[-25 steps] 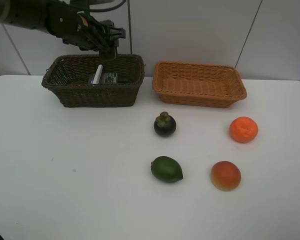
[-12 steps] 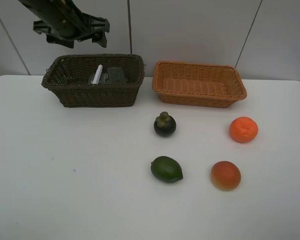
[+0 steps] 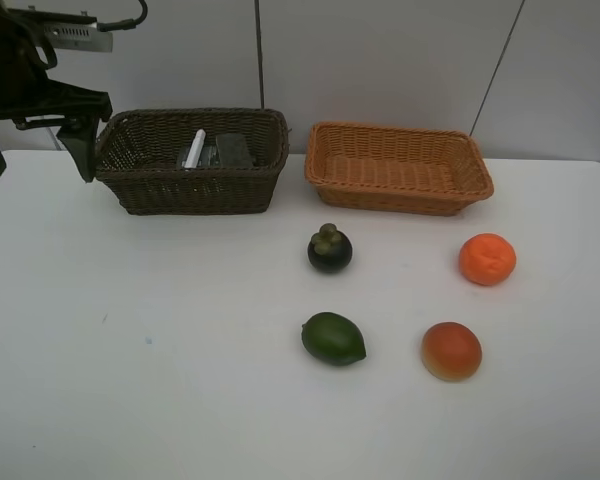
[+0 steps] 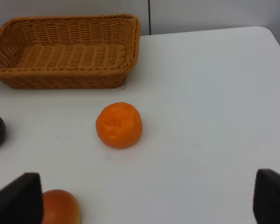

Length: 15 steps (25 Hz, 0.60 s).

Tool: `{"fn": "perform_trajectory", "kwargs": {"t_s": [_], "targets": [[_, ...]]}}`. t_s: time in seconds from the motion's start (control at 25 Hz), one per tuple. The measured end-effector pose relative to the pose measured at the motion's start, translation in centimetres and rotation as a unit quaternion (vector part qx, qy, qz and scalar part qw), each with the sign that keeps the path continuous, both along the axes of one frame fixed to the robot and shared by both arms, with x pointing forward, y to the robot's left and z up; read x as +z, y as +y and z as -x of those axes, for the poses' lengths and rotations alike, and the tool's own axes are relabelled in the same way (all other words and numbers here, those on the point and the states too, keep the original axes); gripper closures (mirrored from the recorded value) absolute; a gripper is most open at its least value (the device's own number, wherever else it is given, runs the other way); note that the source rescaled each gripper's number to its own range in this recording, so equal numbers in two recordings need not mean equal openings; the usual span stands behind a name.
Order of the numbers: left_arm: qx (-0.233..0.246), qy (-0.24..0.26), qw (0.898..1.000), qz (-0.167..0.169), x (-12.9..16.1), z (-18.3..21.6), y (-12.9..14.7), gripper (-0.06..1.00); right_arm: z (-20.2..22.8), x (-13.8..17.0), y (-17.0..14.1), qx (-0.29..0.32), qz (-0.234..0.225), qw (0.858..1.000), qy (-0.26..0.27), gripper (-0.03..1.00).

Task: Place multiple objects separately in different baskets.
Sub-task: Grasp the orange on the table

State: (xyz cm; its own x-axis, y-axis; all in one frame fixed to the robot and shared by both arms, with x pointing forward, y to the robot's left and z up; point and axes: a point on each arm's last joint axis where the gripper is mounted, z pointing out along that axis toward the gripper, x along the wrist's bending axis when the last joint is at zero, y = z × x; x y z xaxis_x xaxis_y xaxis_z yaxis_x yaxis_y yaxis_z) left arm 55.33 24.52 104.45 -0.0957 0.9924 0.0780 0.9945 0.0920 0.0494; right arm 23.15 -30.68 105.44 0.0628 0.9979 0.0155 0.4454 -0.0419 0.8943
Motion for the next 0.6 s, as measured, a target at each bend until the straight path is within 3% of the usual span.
{"fn": "perform_trajectory", "kwargs": {"t_s": [0.28, 0.48, 0.6], "targets": [[0.081, 0.026, 0.996, 0.012, -0.4, 5.2, 5.8, -0.06, 0.0, 0.0, 0.0, 0.000, 0.000, 1.000, 0.000, -0.03], [0.054, 0.026, 0.998, 0.034, -0.7, 12.6, 5.8, -0.06, 0.0, 0.0, 0.0, 0.000, 0.000, 1.000, 0.000, -0.03], [0.025, -0.004, 0.999, 0.042, -0.9, 17.3, 5.6, -0.06, 0.0, 0.0, 0.0, 0.000, 0.000, 1.000, 0.000, -0.03]]}}
